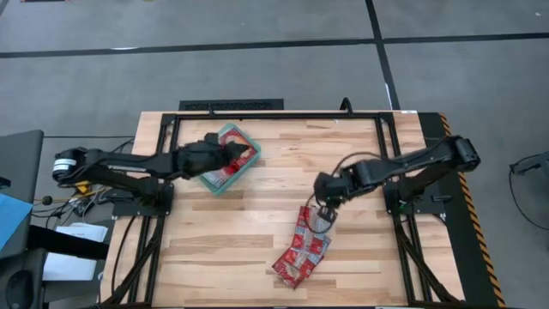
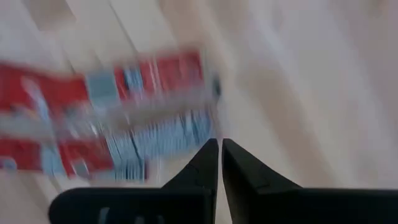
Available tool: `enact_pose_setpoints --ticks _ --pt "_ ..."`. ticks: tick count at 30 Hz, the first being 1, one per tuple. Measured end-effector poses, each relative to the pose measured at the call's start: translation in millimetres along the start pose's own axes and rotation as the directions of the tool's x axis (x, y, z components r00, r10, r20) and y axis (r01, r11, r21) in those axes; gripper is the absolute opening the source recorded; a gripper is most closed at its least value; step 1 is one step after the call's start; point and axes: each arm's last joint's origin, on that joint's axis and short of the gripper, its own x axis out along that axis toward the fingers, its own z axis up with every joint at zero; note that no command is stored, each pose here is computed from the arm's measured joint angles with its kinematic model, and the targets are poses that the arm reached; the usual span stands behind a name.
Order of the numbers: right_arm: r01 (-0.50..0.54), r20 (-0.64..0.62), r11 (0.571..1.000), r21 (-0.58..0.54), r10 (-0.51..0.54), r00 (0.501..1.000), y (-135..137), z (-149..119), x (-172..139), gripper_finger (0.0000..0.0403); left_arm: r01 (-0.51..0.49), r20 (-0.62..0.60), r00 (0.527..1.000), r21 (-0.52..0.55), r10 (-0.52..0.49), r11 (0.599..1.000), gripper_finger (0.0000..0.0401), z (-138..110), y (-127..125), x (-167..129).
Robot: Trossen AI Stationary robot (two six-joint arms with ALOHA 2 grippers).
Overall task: Sort popcorn bags into baskets
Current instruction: Put the red popcorn bag into the blue bin
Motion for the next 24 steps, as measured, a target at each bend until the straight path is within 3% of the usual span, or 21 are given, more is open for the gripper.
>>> enact_pose_setpoints --ticks 3,6,9,12,15,21,24 --pt "0.005 -0.088 0.996 0.088 0.003 0.996 5.1 -27.9 21.5 0.0049 0.106 -0.134 0.986 0.054 -0.098 0.993 0.0228 1.8 -9.6 -11.8" --pt "-0.026 -0.087 0.984 0.175 0.041 0.995 15.0 -52.8 40.3 0.0048 0.113 -0.282 0.956 0.080 -0.086 0.990 0.0226 -10.8 -8.2 -19.4" --pt "-0.132 -0.026 0.956 0.263 0.144 0.989 27.6 -66.5 52.5 0.0044 0.075 -0.383 0.923 0.111 -0.027 0.991 0.0226 -32.9 -2.8 -23.2" --pt "-0.196 0.031 0.924 0.328 0.197 0.980 34.3 -72.9 59.5 0.0037 0.024 -0.425 0.904 0.140 0.038 0.990 0.0226 -57.9 5.0 -22.2" --pt "-0.174 0.023 0.914 0.365 0.178 0.984 36.7 -79.4 70.6 0.0027 -0.024 -0.466 0.879 0.166 0.100 0.986 0.0226 -82.9 16.8 -15.2" --pt "-0.157 -0.009 0.909 0.386 0.174 0.985 48.2 -88.9 87.0 0.0017 0.008 -0.544 0.836 0.134 0.067 0.991 0.0226 -125.5 35.3 7.6" --pt "-0.163 -0.006 0.903 0.398 0.181 0.984 52.2 -88.4 95.8 0.0026 -0.031 -0.552 0.829 0.118 0.091 0.993 0.0226 -142.4 49.3 21.2"
